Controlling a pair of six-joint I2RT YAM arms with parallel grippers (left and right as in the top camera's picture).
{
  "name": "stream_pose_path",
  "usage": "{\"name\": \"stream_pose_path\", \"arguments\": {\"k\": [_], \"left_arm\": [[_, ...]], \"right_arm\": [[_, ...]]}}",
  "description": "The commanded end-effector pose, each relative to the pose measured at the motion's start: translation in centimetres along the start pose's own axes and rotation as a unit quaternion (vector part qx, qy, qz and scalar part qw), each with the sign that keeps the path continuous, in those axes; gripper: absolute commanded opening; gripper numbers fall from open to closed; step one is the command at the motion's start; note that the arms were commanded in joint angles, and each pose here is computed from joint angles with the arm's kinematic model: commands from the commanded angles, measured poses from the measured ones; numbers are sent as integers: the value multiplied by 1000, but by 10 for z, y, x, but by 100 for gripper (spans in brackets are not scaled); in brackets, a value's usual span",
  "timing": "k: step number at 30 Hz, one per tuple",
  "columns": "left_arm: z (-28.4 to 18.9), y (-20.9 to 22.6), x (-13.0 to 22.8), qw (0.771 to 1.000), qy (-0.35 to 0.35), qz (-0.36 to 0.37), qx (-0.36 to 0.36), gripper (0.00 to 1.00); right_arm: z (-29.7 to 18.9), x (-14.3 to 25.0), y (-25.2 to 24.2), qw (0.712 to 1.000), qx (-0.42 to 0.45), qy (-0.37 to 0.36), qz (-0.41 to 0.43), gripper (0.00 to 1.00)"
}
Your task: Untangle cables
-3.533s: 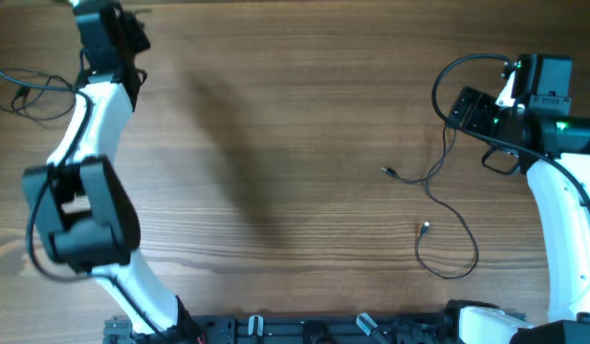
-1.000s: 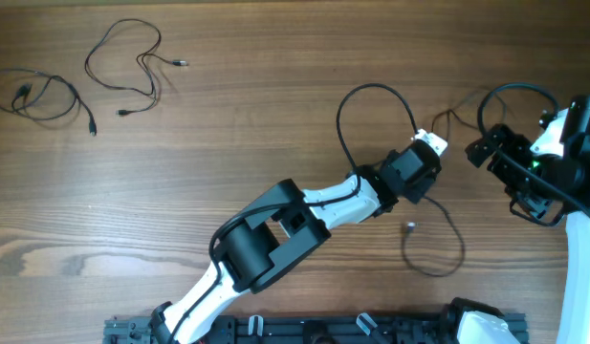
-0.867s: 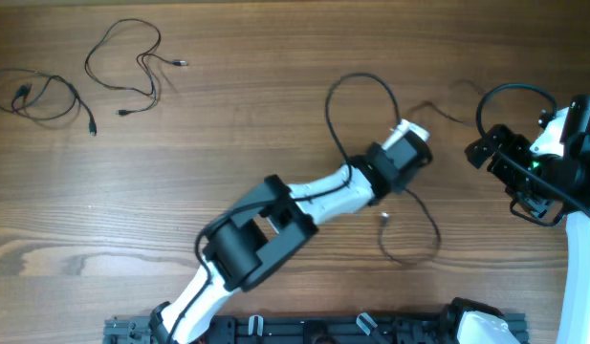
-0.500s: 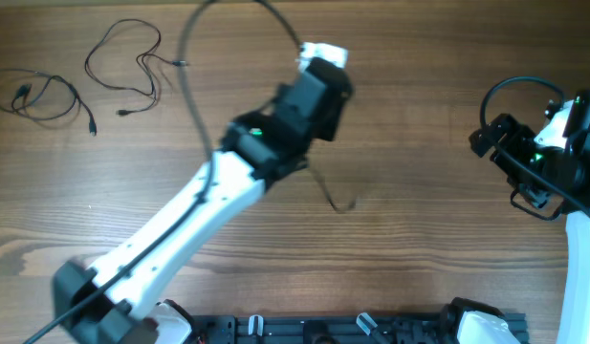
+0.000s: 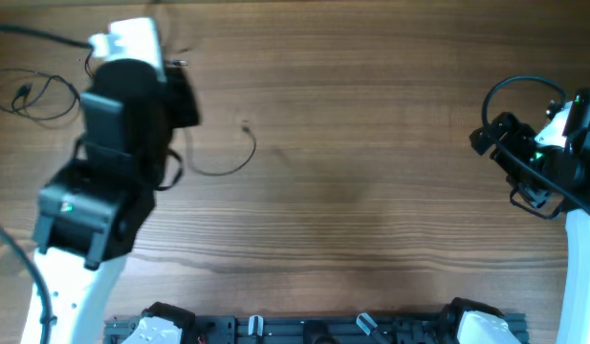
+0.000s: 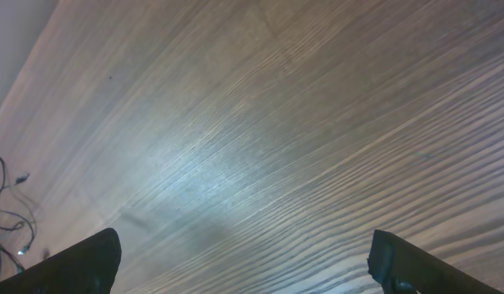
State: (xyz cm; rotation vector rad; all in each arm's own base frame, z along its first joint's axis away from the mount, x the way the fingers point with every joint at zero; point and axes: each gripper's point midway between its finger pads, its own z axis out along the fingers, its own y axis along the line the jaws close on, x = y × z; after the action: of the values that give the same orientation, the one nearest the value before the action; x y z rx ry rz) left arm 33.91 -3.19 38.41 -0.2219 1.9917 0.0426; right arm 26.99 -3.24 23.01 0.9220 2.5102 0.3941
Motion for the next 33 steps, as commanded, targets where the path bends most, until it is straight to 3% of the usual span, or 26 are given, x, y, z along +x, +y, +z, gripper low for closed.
{"name": "stream_pose_path", "arguments": {"k": [1, 4, 9, 13, 21, 26, 31, 33], "left_arm": [[5, 72, -4, 990, -7, -89, -113, 4], [1, 144, 3, 958, -11, -194, -212, 4], [-8, 224, 20, 898, -21, -300, -322, 4], [-2, 282, 62, 816, 2, -418, -400, 4], [50, 364, 149, 738, 103, -482, -461, 4], [74, 397, 216, 673, 156, -526, -497, 4], [91, 405, 264, 633, 199, -542, -515, 4], [101, 403, 274, 630, 210, -552, -504, 4]], "right_arm": [[-3, -4, 2, 1000, -1, -7, 7, 100], [-3, -4, 2, 1000, -1, -7, 7, 100], [-3, -4, 2, 1000, -1, -7, 7, 100], [-3, -4, 2, 1000, -1, -7, 7, 100], [-3, -4, 2, 1000, -1, -7, 7, 100], [-3, -4, 2, 1000, -1, -7, 7, 100], [-3, -4, 2, 1000, -1, -7, 7, 100], [-3, -4, 2, 1000, -1, -7, 7, 100]]}}
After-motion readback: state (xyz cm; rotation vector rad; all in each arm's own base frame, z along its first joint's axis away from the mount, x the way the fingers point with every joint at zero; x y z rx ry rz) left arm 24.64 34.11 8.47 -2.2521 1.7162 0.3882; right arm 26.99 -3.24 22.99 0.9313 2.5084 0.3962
